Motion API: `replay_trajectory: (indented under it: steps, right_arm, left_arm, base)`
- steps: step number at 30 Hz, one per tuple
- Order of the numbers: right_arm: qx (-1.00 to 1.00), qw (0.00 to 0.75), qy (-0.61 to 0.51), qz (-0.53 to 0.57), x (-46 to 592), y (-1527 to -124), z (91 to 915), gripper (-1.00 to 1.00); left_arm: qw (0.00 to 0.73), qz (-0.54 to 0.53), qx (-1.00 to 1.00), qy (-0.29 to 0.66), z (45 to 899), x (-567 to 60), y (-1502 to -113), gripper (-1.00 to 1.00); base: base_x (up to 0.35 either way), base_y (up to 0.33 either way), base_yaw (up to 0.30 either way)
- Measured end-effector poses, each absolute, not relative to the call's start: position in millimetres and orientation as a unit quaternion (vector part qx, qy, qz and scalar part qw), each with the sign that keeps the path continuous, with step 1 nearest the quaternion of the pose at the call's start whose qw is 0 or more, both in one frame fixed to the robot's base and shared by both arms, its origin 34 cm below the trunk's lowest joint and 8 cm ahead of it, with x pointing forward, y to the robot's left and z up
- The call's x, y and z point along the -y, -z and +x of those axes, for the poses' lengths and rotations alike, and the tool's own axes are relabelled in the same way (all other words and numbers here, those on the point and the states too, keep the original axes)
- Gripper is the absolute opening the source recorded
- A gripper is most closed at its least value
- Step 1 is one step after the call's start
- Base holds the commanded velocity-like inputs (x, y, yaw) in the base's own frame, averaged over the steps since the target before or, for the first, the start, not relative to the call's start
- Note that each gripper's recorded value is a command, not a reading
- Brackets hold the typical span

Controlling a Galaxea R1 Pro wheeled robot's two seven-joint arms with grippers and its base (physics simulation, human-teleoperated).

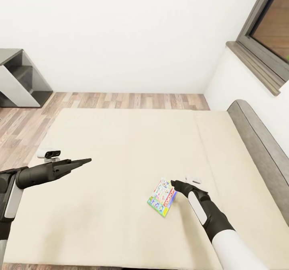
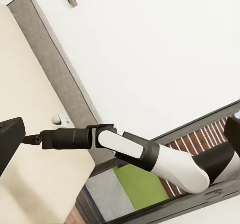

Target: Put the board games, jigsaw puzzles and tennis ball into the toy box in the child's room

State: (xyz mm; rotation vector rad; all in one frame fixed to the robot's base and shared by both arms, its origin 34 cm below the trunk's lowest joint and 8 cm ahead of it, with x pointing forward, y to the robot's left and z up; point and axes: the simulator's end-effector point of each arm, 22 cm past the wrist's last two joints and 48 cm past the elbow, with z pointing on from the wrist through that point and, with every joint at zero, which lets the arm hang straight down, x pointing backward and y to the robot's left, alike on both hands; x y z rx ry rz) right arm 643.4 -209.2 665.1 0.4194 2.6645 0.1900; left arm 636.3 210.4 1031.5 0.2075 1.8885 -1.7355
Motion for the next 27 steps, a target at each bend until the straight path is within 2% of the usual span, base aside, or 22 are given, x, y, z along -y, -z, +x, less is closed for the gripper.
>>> replay_trajectory:
  steps: [27]
  right_arm:
    - [-0.959, 0.226, -0.084, 0.148, 183, -657, 656, 1.0]
  left_arm:
    - [0.265, 0.063, -0.712, 0.648, 638, -211, -1007, 1.0]
  base:
    - [0.0, 0.0, 0.0]
